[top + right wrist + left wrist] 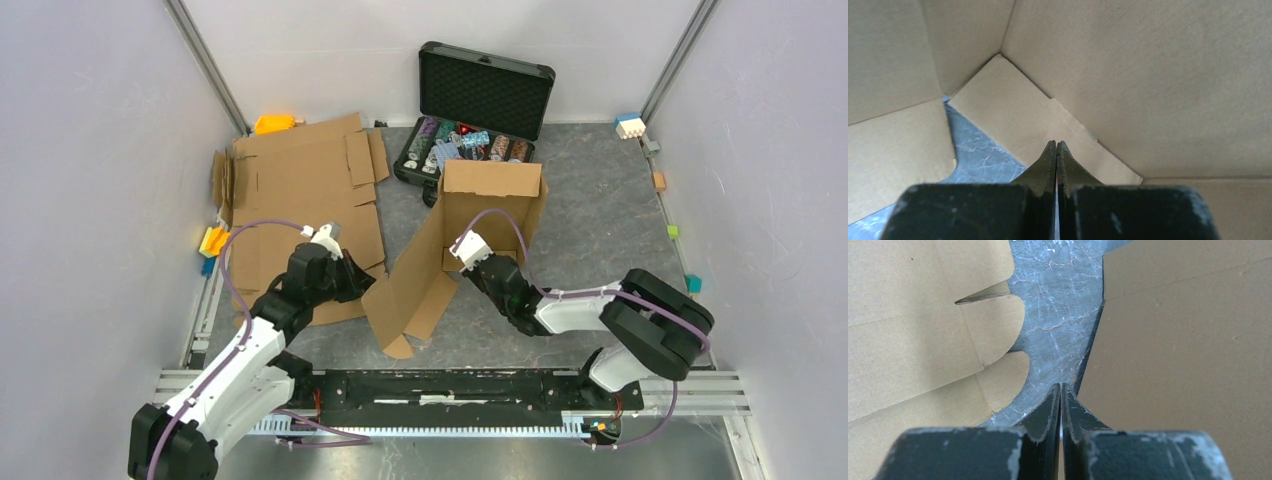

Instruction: Fold the paper box

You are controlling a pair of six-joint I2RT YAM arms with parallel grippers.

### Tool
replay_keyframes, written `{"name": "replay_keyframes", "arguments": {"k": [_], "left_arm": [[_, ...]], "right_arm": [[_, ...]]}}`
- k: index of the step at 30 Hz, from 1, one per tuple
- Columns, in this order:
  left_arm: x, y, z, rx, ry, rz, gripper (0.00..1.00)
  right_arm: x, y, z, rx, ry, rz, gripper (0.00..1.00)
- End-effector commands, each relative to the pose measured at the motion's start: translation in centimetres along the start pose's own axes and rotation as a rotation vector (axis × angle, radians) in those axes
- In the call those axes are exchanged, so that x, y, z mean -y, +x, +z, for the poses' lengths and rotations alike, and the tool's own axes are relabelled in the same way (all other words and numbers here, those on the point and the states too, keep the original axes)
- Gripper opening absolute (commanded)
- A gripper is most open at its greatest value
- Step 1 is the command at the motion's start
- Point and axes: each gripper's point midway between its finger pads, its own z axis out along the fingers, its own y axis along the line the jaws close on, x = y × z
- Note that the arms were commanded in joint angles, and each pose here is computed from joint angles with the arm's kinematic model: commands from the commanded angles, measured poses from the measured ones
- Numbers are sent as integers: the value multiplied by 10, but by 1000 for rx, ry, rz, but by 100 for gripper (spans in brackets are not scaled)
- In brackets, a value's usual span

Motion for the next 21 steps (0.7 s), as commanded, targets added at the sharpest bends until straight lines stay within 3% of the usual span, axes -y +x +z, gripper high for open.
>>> {"name": "replay_keyframes", "arguments": {"k": [1,12,21], "left_arm": [[12,-7,2,30,65,-15,9],[9,-4,3,36,65,-6,9],[11,-4,2,37,77,-4,9]], "right_arm": [[5,-35,19,103,-7,-39,0],[4,-26,44,72,-43,-98,0],[5,7,63,-78,-60,-70,0]]}}
